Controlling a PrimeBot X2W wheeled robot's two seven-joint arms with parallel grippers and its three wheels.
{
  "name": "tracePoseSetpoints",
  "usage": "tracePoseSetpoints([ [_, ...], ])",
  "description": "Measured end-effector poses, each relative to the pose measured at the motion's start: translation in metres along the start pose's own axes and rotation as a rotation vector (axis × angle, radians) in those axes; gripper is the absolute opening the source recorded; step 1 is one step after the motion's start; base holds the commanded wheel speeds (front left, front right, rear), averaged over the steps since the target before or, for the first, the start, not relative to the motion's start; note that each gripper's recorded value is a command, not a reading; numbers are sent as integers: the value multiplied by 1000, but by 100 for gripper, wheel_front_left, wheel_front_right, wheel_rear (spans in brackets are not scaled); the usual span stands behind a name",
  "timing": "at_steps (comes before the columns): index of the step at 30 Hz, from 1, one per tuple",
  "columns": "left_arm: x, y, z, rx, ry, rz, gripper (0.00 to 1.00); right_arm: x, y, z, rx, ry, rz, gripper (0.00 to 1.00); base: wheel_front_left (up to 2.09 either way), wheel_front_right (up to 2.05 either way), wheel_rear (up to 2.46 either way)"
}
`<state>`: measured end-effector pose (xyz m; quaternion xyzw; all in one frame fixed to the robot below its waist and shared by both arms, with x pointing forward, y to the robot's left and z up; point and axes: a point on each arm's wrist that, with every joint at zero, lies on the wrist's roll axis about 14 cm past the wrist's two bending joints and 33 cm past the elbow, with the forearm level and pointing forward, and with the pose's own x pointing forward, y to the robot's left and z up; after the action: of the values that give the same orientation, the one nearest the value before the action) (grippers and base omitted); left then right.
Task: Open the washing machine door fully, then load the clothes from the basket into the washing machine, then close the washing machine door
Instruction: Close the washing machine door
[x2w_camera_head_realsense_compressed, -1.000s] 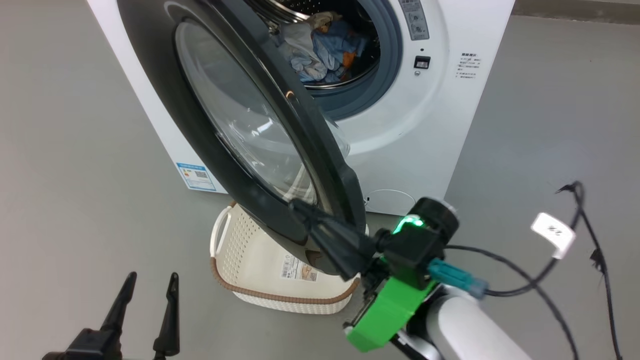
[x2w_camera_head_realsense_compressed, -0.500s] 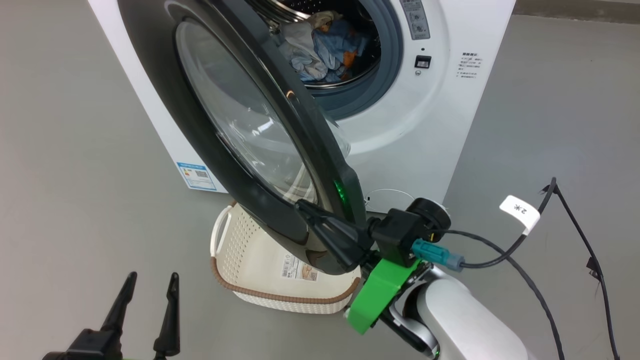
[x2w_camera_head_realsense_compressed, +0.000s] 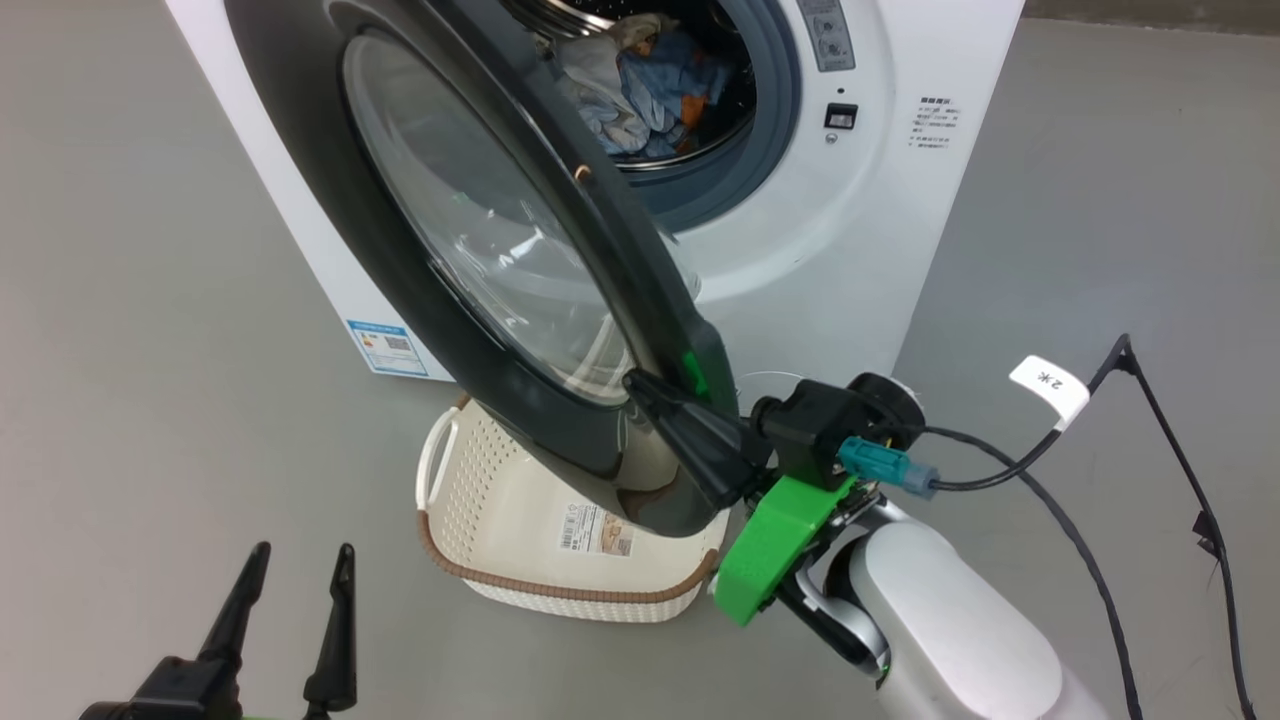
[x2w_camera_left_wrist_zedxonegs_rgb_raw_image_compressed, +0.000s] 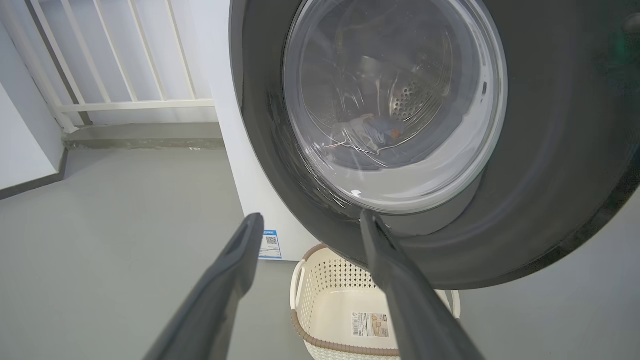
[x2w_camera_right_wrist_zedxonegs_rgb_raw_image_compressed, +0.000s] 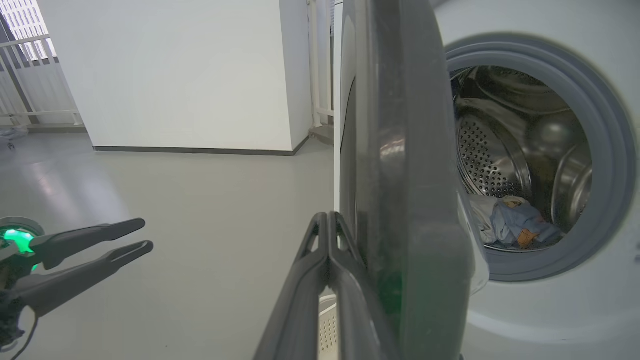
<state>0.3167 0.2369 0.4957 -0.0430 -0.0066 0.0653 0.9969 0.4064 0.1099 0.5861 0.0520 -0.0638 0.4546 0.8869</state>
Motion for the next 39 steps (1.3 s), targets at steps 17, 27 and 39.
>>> tracePoseSetpoints([
  [17, 17, -7, -2, -2, 4, -9, 100, 25, -91, -2, -73, 37, -183, 0, 0, 0, 0],
  [27, 36, -14, 0, -3, -7, -12, 100, 56, -155, 6, -122, 18, -288, 0, 0, 0, 0],
  [39, 49, -9, -8, -3, 12, 8, 100, 80, -222, 13, -132, -21, -394, 0, 0, 0, 0],
])
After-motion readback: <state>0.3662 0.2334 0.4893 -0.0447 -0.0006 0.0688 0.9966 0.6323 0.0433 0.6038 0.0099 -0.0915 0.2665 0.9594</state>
